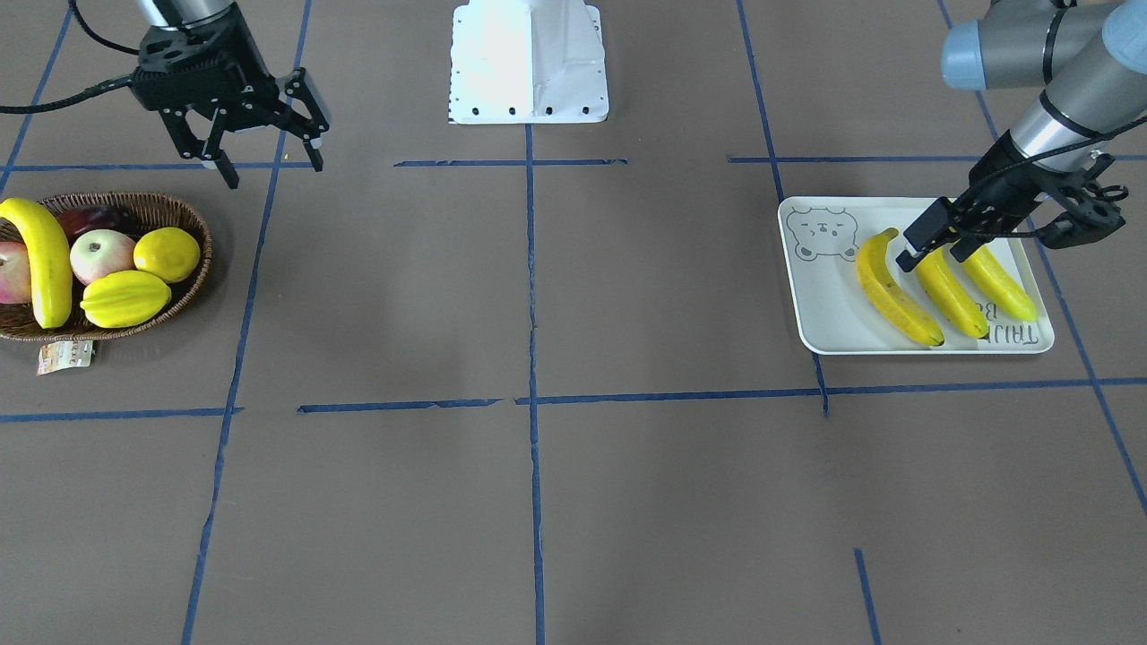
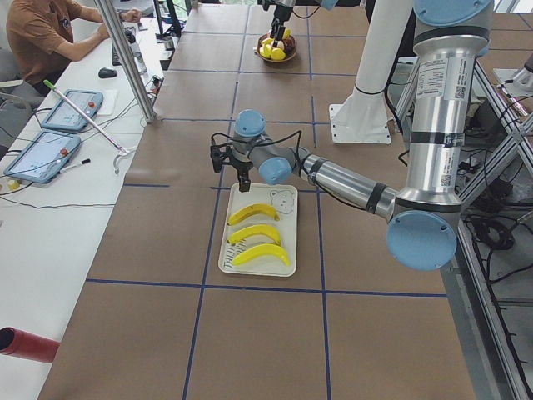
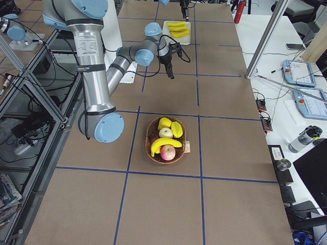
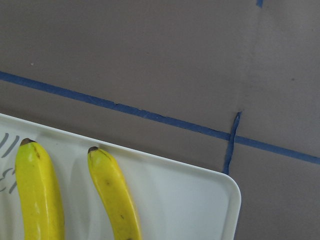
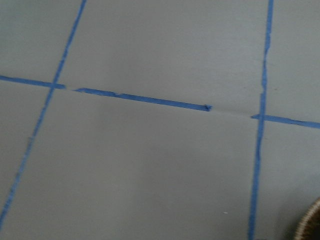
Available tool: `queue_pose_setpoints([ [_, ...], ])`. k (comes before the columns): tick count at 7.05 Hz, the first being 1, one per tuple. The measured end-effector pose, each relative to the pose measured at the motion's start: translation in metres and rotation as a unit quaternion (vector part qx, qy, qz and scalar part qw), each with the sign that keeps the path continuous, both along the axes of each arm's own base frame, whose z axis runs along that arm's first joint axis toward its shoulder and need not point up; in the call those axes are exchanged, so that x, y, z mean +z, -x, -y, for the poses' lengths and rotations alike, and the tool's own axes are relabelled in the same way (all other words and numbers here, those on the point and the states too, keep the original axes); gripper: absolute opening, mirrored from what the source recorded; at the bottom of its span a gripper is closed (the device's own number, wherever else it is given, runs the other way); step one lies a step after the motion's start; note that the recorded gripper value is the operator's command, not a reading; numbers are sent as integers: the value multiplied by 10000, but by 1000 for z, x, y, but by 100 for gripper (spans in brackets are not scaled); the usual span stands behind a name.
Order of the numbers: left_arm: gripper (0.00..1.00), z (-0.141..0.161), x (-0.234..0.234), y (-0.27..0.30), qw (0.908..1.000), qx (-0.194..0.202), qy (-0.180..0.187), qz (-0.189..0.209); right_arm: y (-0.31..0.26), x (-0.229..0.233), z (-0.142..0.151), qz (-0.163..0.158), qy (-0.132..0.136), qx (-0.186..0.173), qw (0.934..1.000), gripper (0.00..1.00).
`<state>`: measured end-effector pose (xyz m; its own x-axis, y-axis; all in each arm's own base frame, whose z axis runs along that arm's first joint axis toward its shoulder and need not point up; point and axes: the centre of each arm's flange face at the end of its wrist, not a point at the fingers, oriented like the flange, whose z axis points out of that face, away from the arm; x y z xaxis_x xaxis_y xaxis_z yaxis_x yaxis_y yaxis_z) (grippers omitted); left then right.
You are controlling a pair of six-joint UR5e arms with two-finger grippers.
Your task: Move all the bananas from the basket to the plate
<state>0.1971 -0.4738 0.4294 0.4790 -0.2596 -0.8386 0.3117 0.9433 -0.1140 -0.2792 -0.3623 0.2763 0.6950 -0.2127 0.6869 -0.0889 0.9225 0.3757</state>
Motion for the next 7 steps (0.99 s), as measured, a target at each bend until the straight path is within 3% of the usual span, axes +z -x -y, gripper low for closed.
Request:
queue_pose_setpoints([
  [2,99,-3,-28,-4,9997,-130,74,-213,-41,56,2,-868,-370,-445,9945,100],
  [4,99,-6,-39,-15,9995,-105,93,-295,-73,100,3,-1662,-688,-824,9802,100],
  [5,99,-7,-41,-21,9995,-66,90,-300,-84,122,3,-2077,-791,-937,9705,100],
  [7,100,-8,-45,-31,9994,-8,87,-327,-96,158,1,-2536,-750,-1027,9589,100],
])
